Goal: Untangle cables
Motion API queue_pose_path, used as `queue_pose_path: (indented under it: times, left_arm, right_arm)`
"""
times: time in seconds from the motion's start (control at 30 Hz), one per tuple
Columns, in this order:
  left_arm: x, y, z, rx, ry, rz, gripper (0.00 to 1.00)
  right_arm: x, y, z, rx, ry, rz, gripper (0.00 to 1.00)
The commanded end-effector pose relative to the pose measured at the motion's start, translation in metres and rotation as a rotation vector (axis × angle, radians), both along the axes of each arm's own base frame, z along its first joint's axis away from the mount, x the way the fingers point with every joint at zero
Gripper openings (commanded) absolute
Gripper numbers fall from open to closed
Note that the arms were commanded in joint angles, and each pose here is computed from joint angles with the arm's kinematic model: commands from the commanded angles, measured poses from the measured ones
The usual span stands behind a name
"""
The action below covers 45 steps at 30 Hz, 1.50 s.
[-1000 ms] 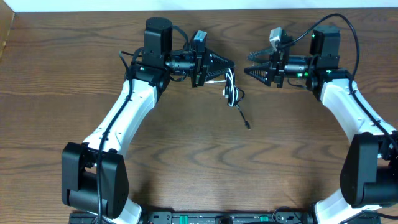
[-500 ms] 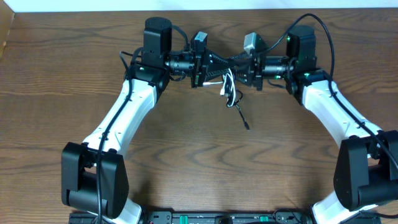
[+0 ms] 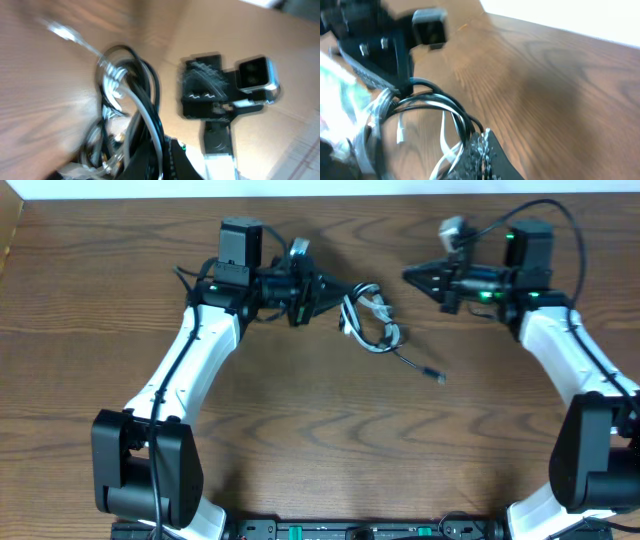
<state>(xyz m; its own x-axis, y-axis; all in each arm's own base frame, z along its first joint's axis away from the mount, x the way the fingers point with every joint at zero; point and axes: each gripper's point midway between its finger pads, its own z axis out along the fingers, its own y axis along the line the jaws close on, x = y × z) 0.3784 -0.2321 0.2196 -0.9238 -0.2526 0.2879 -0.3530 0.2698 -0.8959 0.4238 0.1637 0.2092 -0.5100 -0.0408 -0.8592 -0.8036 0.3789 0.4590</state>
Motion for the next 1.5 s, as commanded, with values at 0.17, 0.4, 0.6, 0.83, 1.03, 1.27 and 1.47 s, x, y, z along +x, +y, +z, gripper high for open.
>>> queue_pose_path:
  times: [0.17,0.4,0.6,0.83,1.03,1.27,1.47]
  left_arm:
    - [0.002,0.036,-0.064,0.384,-0.115,0.050,0.07]
    - [0.002,0.009,-0.032,0.217,-0.337,-0.091,0.08]
    - [-0.002,-0.012,0.020,-0.017,-0.602,-0.224,0.08]
    - [-0.012,-0.016,0.036,-0.104,-0.728,-0.306,0.07]
    - [-0.014,-0.017,0.039,-0.117,-0.762,-0.324,0.08]
    - [-0.015,-0.017,0.039,-0.122,-0.756,-0.325,0.08]
    - [-0.016,-0.018,0.039,-0.123,-0.741,-0.324,0.07]
  right_arm:
    - [0.003,-0.025,-0.027,-0.060,0.256,-0.166,0.01]
    - [-0.010,-0.017,-0.034,-0.029,0.438,-0.184,0.15]
    - [-0.013,-0.002,-0.013,0.126,0.623,-0.159,0.47]
    - [-0.010,0.027,0.005,0.234,0.817,-0.168,0.49]
    - [-0.005,0.053,0.033,0.316,0.842,-0.135,0.50]
    - [-0.005,0.070,0.035,0.326,0.863,-0.148,0.48]
    - [-0.009,0.082,0.031,0.308,0.871,-0.156,0.45]
